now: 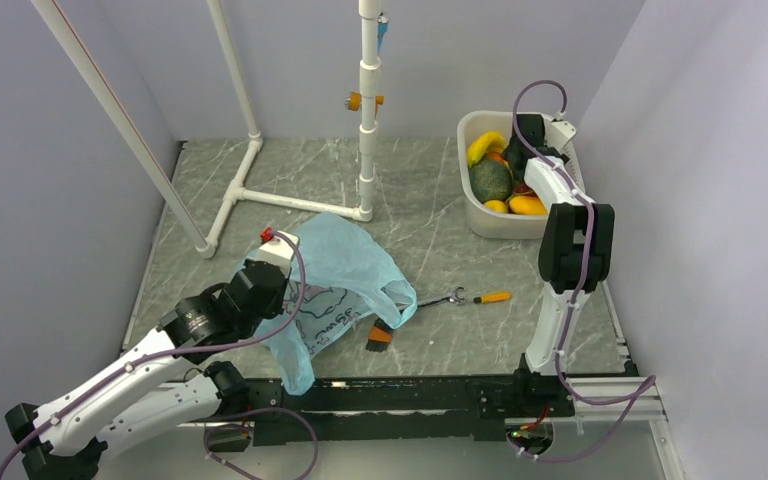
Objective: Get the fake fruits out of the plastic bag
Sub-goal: Place the fake fruit in the bin, then adjust the plastic bag at the center of the board.
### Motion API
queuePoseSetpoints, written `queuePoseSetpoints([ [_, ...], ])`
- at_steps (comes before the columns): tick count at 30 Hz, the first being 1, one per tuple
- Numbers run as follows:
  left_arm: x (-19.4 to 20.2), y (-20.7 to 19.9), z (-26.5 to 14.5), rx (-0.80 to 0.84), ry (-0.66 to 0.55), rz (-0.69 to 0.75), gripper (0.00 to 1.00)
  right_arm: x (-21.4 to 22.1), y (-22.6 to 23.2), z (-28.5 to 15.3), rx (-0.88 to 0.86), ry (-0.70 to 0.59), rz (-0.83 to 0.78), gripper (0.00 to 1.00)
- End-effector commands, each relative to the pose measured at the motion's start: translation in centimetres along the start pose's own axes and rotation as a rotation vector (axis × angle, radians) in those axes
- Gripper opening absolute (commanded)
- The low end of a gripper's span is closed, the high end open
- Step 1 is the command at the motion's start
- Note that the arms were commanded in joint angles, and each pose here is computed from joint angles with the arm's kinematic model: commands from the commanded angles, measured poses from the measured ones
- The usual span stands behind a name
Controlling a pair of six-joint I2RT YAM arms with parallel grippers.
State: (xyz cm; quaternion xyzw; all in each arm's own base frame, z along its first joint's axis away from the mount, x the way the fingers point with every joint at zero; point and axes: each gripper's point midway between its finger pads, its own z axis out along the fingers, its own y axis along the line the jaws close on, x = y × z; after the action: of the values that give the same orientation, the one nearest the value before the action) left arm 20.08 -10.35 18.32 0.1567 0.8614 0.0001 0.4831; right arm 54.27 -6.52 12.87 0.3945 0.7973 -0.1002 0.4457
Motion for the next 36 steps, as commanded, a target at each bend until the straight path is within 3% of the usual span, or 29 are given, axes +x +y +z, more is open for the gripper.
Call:
queuePoseSetpoints([
  [1, -1.7, 0.2, -0.6, -0.006, -0.042, -0.031, 0.0, 1.9, -0.1, 0.5, 0.003, 0.073, -0.031, 0.35],
  [5, -1.8, 0.2, -0.7, -0.002, -0.046, -0.029, 0.0, 2.5, 0.5, 0.3, -0.049, 0.099, -0.065, 0.56],
  [9, -1.6, 0.1, -0.6, -0.005, -0.039, -0.026, 0.0, 0.1, 1.1, -1.6, -0.092, 0.054, -0.047, 0.77],
  [15, -1.7, 0.1, -0.5, -0.004, -0.038, -0.021, 0.0, -3.5, 1.8, -6.4, -0.136, -0.069, -0.048, 0.94],
  [18, -1.7, 0.1, -0.6, -0.006, -0.04, -0.027, 0.0, -4.3, 2.1, -8.8, -0.148, -0.103, -0.047, 0.99],
  [23, -1.7, 0.0, -0.5, 0.001, -0.039, -0.023, 0.0, -3.9, 2.4, -12.9, -0.168, -0.176, -0.098, 1.0],
  [26, -1.6, 0.0, -0.5, -0.001, -0.034, -0.022, 0.0, -2.3, 2.2, -14.8, -0.202, -0.15, -0.124, 1.0],
  [36, -1.7, -0.1, -0.4, 0.002, -0.033, -0.017, 0.0, 12.2, 4.8, -29.2, -0.879, 0.027, -0.319, 0.96],
])
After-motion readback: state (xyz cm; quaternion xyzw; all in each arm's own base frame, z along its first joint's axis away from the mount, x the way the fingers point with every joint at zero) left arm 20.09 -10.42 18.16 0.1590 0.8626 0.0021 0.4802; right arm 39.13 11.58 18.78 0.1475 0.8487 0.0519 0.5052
